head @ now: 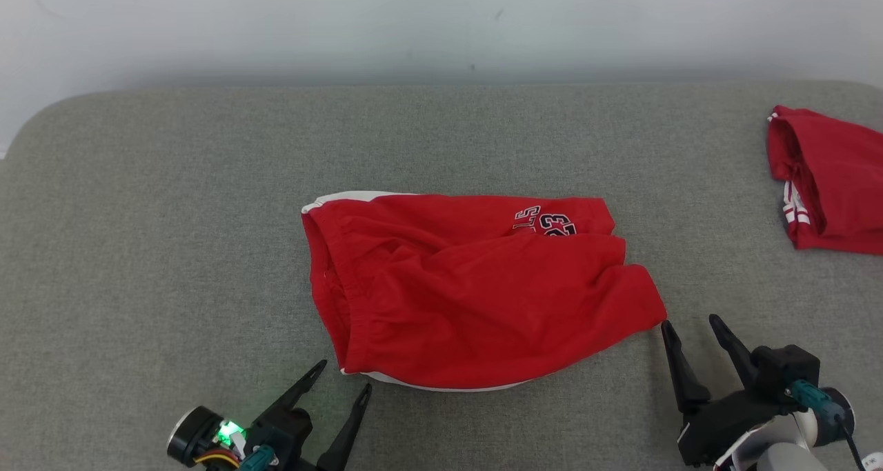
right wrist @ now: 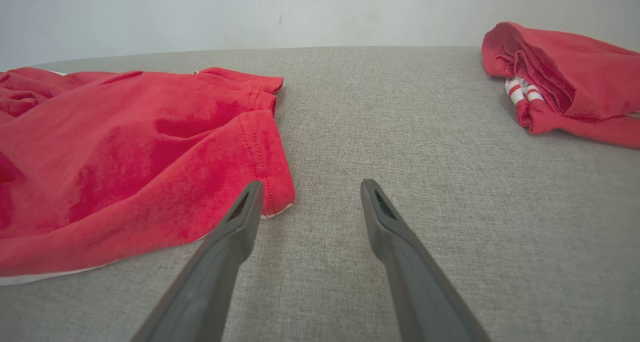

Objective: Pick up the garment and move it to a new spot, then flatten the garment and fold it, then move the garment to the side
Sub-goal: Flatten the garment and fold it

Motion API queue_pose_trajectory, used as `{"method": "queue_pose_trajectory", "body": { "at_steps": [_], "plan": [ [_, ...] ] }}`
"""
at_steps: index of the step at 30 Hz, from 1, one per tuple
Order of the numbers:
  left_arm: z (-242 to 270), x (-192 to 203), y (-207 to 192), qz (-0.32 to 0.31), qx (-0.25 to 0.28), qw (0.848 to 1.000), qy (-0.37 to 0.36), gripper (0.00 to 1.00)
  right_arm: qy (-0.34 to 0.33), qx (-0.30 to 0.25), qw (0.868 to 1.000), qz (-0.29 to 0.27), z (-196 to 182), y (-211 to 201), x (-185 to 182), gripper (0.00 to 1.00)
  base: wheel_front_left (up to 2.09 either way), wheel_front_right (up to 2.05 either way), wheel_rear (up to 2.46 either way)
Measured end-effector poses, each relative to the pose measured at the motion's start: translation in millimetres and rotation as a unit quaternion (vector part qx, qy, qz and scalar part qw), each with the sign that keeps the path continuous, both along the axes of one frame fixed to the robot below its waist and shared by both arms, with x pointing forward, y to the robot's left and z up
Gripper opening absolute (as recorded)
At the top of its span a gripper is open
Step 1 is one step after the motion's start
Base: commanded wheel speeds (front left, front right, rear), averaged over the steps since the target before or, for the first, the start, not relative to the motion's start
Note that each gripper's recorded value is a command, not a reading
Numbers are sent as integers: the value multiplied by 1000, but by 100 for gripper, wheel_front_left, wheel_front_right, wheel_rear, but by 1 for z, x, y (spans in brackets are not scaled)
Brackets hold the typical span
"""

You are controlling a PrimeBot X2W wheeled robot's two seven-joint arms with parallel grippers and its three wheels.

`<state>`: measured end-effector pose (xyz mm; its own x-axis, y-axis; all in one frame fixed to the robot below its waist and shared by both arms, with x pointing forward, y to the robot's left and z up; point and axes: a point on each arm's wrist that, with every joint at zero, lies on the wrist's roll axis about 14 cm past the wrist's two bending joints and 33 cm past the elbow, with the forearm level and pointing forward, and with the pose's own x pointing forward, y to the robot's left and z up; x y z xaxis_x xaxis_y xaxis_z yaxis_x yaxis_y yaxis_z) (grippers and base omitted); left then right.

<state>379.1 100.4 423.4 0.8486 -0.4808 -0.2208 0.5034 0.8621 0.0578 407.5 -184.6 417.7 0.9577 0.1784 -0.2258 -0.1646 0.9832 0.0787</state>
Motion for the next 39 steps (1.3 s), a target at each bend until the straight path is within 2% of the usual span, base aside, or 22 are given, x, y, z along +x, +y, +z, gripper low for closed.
{"method": "queue_pose_trajectory", "body": {
  "at_steps": [13,14,15,16,17,24,28,35,39],
  "plan": [
    [-22,19,-9,-31,21,999,35,100,59,4,998,27,-34,24,20,100,0,0,0],
    [-23,19,-11,-35,20,999,37,100,61,6,998,26,-35,25,21,58,0,0,0],
    [-23,20,-13,-36,19,998,39,64,62,8,998,27,-35,26,22,40,0,0,0],
    [-24,20,-14,-38,19,998,41,37,64,9,998,29,-36,27,23,0,0,0,0],
    [-24,20,-14,-38,17,998,41,0,65,12,997,31,-36,30,24,0,0,0,0],
    [2,26,-18,-29,-12,999,7,0,25,35,998,40,-10,40,30,0,0,0,0],
    [20,21,-15,-19,-31,999,-18,0,-5,42,998,44,7,38,22,0,0,0,0],
    [68,26,-21,-47,-30,994,-94,0,-90,60,993,48,66,35,28,0,0,0,0],
    [116,48,-34,-81,-28,983,-159,0,-144,62,986,54,111,32,46,0,0,0,0]
  ]
}}
